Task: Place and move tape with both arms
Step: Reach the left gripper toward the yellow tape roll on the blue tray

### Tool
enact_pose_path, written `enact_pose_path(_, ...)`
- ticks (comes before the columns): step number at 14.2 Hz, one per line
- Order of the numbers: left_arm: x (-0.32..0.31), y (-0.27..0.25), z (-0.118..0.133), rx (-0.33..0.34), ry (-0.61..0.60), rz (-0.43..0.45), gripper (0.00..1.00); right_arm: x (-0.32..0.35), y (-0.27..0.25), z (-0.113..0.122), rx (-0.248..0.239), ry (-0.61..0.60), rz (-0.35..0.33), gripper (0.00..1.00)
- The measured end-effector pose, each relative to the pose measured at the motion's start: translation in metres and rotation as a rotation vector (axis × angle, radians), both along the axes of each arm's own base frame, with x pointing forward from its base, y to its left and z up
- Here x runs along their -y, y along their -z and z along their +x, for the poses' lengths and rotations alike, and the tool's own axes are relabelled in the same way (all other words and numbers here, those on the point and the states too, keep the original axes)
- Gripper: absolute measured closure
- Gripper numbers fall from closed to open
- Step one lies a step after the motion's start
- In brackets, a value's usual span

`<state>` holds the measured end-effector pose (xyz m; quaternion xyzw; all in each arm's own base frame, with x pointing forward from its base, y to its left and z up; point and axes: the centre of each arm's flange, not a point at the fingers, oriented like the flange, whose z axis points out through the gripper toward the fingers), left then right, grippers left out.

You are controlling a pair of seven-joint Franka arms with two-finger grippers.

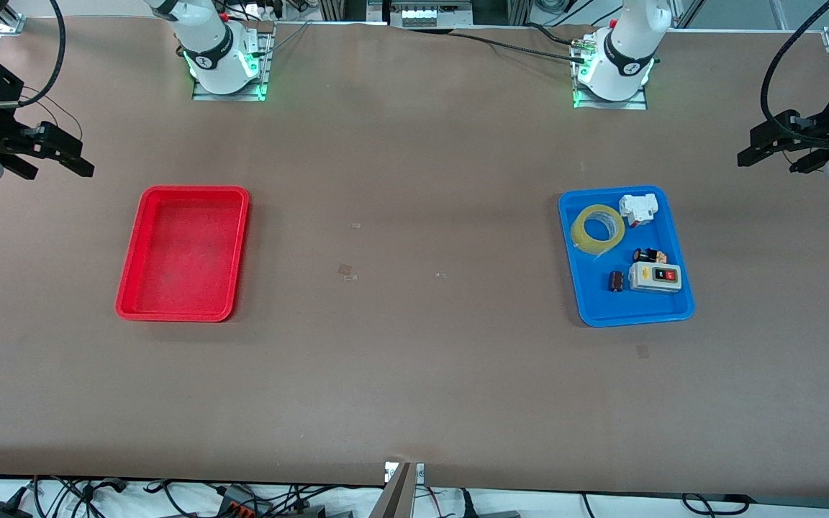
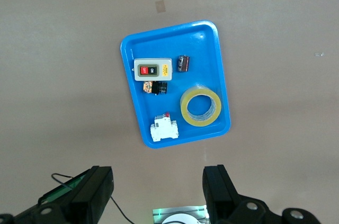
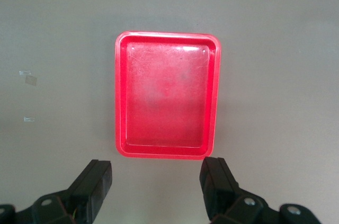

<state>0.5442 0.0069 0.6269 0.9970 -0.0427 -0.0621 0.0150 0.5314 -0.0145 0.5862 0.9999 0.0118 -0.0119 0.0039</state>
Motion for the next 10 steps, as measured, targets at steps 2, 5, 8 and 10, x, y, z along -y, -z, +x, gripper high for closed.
enact_pose_path(2, 0.001, 0.001, 0.0, -0.002, 0.001, 0.0, 0.0, 0.0, -0.001, -0.001, 0.002, 0.0, 0.0, 0.0)
enact_pose_path(5, 0.004, 0.003, 0.0, -0.005, 0.007, 0.0, 0.0, 0.0, -0.004, -0.002, 0.007, 0.0, 0.0, 0.0)
enact_pose_path(8, 0.004, 0.01, 0.0, -0.02, 0.007, 0.0, 0.0, 0.0, -0.004, -0.002, 0.007, 0.0, 0.0, 0.0)
enact_pose_path(10, 0.004, 0.027, 0.003, -0.023, 0.007, 0.0, 0.0, 0.0, -0.004, -0.002, 0.007, 0.0, 0.0, 0.0)
